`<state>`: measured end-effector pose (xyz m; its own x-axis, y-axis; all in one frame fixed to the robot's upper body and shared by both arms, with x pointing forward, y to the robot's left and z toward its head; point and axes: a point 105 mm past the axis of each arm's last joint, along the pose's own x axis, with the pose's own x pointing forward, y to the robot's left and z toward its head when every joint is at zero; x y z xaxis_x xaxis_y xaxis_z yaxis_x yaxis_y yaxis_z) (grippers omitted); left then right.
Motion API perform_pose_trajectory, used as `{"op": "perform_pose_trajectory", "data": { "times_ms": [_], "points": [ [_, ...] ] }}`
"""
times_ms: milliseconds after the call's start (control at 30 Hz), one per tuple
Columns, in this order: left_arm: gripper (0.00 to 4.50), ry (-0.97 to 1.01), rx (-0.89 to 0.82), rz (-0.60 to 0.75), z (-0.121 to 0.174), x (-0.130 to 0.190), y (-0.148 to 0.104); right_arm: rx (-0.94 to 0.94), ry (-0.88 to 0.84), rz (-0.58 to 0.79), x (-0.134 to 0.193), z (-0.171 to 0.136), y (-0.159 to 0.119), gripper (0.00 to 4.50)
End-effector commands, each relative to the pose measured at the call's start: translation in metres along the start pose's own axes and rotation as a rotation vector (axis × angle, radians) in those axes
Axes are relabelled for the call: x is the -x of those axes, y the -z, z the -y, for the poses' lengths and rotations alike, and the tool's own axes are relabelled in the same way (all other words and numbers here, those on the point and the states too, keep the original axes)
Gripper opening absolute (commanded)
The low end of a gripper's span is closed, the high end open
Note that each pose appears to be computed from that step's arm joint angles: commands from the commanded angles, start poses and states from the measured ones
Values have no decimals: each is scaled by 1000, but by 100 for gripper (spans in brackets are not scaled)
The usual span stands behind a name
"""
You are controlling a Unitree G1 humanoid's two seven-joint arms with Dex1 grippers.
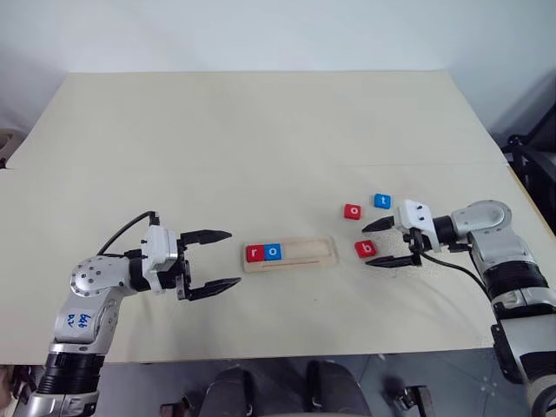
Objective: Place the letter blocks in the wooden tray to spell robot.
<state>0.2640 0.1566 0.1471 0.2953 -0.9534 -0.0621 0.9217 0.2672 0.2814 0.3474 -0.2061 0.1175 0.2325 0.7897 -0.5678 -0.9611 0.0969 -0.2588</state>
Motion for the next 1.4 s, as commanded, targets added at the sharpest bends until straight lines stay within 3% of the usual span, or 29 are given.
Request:
{"op": "perform_pose_trajectory", "data": {
  "times_ms": [33, 167, 300, 433, 600, 867, 1367, 1400],
  "points": [
    [450, 13, -28, 12, 2, 1, -8, -5, -59, -8, 1, -5, 1, 256],
    [450, 6, -31, 10, 0, 2, -8, 12, -58, 23, 1, -4, -9, 146],
    [450, 2, -30, 11, -1, 1, -7, 11, -68, 100, -3, -3, -34, 147],
    [450, 2, -26, 13, -1, 0, -5, 10, -113, 208, -17, -11, -76, 147],
    [450, 6, -19, 18, -1, -3, -3, 58, -143, 222, -45, -19, -106, 147],
    [450, 19, -9, 15, 3, -7, 0, 105, -157, 161, -81, -19, -110, 147],
    [450, -14, -6, 18, 4, -6, 1, 137, -178, 116, -101, -13, -112, 147],
    [450, -16, -6, 17, 4, -6, 1, 136, -178, 113, -101, -13, -112, 182]
  ]
}}
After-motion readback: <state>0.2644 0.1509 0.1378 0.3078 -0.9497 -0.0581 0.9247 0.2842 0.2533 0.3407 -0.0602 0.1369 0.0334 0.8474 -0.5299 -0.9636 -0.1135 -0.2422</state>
